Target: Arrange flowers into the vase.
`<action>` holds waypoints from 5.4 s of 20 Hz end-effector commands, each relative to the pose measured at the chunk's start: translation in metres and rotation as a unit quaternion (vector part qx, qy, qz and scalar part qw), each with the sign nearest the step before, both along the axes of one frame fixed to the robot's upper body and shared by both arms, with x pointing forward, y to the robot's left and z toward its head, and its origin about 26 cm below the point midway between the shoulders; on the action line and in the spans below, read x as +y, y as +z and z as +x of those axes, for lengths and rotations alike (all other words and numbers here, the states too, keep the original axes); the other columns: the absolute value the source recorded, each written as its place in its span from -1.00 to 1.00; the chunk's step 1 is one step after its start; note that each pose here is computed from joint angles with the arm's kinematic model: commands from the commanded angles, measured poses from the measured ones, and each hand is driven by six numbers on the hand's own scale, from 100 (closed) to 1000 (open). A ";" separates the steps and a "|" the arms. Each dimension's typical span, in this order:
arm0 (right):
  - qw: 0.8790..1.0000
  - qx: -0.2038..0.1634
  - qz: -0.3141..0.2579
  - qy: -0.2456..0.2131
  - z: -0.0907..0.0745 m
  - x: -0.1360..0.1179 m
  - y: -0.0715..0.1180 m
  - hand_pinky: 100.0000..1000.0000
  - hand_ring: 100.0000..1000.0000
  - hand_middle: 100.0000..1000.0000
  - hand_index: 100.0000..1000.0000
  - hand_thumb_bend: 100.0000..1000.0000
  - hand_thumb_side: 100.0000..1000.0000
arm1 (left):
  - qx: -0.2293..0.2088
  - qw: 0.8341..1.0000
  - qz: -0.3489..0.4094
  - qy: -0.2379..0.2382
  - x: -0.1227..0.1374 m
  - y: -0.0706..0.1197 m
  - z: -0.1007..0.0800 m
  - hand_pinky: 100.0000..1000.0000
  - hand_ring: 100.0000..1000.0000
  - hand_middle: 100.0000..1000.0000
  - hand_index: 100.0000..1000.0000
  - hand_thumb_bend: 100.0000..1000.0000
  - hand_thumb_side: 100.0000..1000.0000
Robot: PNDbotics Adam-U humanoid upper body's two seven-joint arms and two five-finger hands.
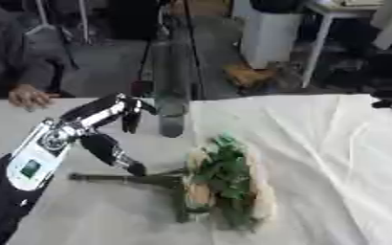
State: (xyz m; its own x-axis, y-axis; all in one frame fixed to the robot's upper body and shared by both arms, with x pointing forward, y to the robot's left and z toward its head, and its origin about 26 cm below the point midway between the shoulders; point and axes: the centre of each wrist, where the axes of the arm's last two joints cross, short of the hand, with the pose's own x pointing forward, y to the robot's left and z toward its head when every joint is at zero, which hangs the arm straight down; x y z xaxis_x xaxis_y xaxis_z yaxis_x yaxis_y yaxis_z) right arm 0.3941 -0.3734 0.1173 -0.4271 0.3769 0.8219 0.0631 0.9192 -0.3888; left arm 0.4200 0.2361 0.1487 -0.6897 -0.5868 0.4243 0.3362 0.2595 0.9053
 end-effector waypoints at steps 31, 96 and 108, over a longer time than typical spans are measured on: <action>1.000 -0.019 0.000 0.006 0.002 -0.001 0.013 0.28 0.42 0.37 0.36 -1.00 0.74 | 0.006 0.998 0.064 -0.001 -0.015 -0.061 0.009 -0.07 -0.14 -0.43 0.60 1.00 0.07; 1.000 -0.017 0.001 0.004 0.001 -0.003 0.011 0.28 0.42 0.36 0.36 -1.00 0.74 | 0.005 0.987 0.156 0.028 -0.012 -0.100 0.000 -0.14 -0.21 -0.48 0.54 1.00 0.18; 1.000 -0.017 0.001 0.001 0.000 -0.004 0.011 0.28 0.42 0.36 0.36 -1.00 0.74 | 0.024 0.986 0.163 0.018 -0.014 -0.103 -0.003 -0.42 -0.51 -0.68 0.53 1.00 0.17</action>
State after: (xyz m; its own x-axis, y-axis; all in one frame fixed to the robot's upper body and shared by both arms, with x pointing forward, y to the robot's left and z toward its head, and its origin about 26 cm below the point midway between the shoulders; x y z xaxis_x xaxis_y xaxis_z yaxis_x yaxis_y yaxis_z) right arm 0.3941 -0.3712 0.1149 -0.4301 0.3618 0.8271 0.0531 0.9247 -0.3769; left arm 0.4178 0.2199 0.0458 -0.6505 -0.7191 0.2445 0.3657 -0.0143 0.9306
